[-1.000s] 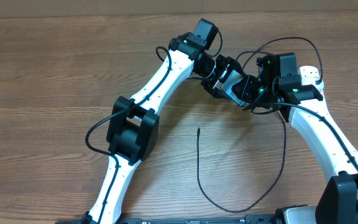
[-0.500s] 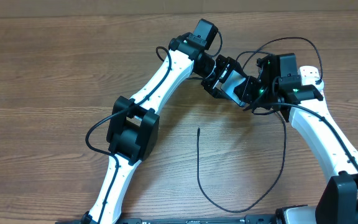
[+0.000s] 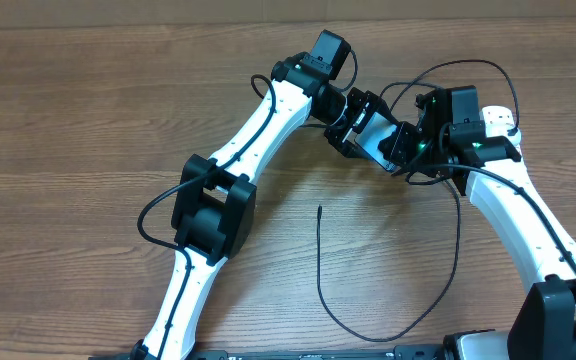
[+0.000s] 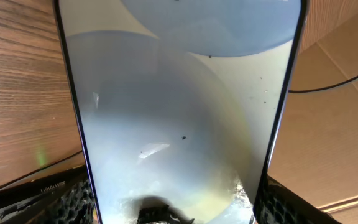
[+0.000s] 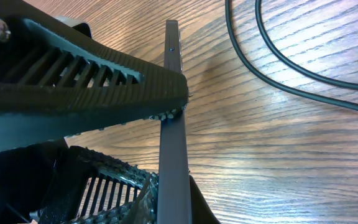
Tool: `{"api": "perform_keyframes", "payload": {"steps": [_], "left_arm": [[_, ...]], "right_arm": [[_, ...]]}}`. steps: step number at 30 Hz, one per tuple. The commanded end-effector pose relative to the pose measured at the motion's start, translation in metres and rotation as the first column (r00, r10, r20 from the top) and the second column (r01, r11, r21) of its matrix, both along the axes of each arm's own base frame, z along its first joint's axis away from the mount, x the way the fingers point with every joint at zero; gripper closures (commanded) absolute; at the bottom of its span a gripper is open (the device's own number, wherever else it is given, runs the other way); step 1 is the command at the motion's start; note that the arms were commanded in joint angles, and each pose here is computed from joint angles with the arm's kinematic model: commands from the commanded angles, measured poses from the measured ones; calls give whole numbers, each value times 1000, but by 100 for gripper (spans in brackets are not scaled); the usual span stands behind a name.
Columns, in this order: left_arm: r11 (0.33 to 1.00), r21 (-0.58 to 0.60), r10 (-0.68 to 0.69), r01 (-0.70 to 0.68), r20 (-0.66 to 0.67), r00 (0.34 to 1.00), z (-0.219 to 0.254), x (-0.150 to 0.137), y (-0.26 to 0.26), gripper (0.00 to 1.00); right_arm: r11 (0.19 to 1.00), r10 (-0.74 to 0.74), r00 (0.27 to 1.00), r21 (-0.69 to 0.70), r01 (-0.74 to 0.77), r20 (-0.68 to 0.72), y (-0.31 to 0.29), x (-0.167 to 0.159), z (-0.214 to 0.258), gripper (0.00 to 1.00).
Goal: Plug charger to phone and switch on socket
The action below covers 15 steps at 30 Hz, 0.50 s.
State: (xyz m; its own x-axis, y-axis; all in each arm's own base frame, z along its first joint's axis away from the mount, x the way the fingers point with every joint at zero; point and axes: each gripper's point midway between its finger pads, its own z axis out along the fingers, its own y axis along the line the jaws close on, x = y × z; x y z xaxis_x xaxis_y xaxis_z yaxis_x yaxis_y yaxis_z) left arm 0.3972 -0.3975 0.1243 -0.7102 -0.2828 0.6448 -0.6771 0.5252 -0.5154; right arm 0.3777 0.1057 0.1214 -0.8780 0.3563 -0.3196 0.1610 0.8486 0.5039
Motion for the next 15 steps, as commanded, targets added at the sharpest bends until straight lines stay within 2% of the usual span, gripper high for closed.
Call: {"api": "perform_keyframes", "payload": {"steps": [1,2,3,5,15], "left_arm": [[994,-97,-50,49,-6,999,30,-11,-13,64],[994,-97,-51,50,-3,999,30,-10,-13,43],[994,-98,-53,53,1,999,30,-10,-13,27],[993,-101,-60,61,14,998,30,-10,-13,0],[992,-105,-66,70,46,997,29,-5,-7,0]], "right_arm": [[999,33,999,-5,-33,29,5,4,7,96],[999,33,999,-5,-33,29,5,4,7,96],[999,33,999,-5,-33,29,5,4,7,96],[999,33,999,-5,-33,28,5,4,7,96],[1000,28,999,-3,-28,31,5,5,7,96]]}}
